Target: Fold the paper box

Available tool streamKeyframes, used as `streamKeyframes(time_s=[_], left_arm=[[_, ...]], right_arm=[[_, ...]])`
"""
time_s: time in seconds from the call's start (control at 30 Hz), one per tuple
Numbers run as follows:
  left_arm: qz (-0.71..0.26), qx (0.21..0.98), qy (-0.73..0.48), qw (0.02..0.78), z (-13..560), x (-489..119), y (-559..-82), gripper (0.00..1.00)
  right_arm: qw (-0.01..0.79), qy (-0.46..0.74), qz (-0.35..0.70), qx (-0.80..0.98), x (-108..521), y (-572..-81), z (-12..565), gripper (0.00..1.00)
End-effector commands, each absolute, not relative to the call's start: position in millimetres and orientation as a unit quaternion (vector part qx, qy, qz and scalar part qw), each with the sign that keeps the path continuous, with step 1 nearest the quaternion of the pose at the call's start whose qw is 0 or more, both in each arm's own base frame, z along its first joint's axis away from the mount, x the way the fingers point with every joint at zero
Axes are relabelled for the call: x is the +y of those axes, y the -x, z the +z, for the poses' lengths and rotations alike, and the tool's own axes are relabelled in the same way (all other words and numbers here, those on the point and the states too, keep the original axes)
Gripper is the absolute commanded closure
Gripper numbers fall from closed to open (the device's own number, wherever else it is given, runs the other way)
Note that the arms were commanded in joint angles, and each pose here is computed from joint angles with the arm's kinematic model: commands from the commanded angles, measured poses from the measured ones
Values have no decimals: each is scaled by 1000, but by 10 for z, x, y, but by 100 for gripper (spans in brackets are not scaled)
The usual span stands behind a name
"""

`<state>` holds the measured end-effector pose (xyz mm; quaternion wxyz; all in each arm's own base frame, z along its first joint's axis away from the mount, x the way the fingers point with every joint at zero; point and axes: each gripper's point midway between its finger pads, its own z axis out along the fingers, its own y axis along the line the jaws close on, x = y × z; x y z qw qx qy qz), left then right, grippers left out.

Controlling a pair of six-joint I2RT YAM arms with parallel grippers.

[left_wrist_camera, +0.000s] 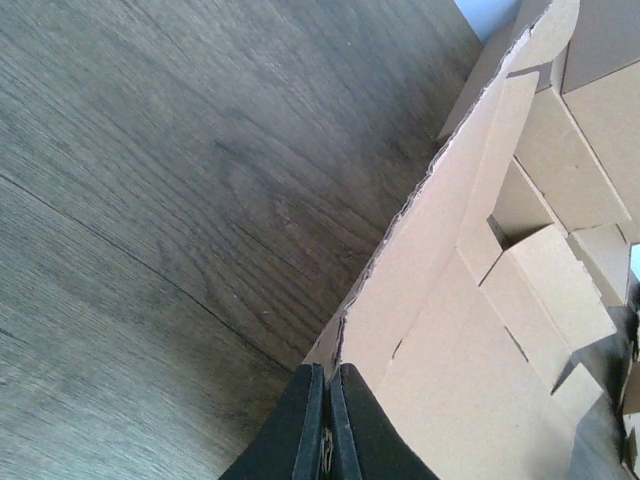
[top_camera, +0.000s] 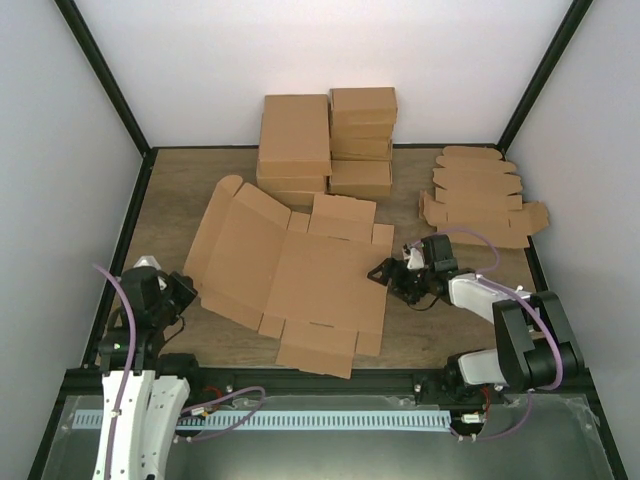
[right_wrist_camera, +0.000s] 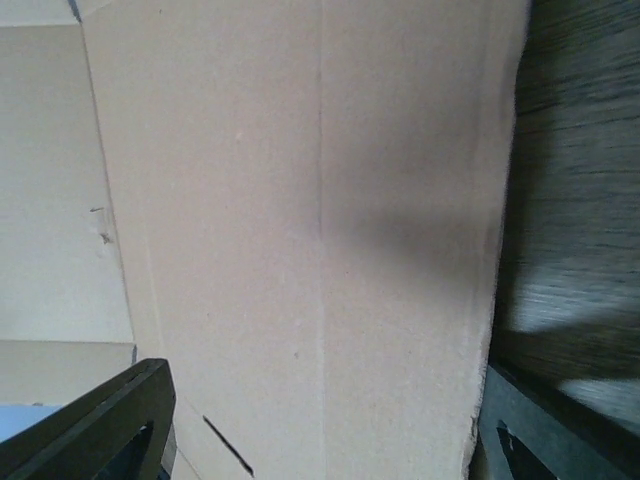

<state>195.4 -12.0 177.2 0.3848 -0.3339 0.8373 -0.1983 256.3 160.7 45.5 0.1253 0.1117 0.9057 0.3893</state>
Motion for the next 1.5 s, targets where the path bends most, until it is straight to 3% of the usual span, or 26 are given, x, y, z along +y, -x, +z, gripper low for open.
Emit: streamKeyframes(time_s=[0.0, 0.23, 0.43, 0.6, 0.8, 0.9, 1.1, 1.27, 1.4, 1.47], left_arm=[[-201, 832, 333, 395, 1763, -111, -2017, 96], [-199, 834, 332, 392, 1736, -113, -2053, 96], [-205, 834, 331, 392, 1728, -129, -2071, 96], [-207, 834, 330, 390, 1719, -139, -2071, 96], [-209, 833, 329, 392, 1735, -142, -2069, 90], [-209, 831, 330, 396, 1761, -138, -2069, 78], [-196, 821, 335, 419, 1945, -61, -2069, 38], [-178, 806, 325, 461, 2280, 30, -2061, 15], [-201, 802, 289, 482, 2498, -66, -2112, 2], [-235, 800, 262, 486, 2591, -200, -2165, 0]], right_arm=[[117, -92, 431, 890, 1709, -2519, 596, 16], [129, -73, 466, 872, 1782, -2465, 922, 25], [136, -64, 452, 880, 1748, -2464, 951, 46], [122, -59, 440, 888, 1742, -2480, 844, 52], [122, -63, 417, 898, 1695, -2505, 736, 70], [130, -64, 401, 904, 1654, -2539, 735, 79], [157, -70, 371, 913, 1553, -2589, 860, 99], [187, -68, 347, 917, 1464, -2619, 1073, 99], [199, -61, 340, 917, 1439, -2619, 1226, 99], [203, -59, 339, 917, 1435, -2621, 1272, 99]])
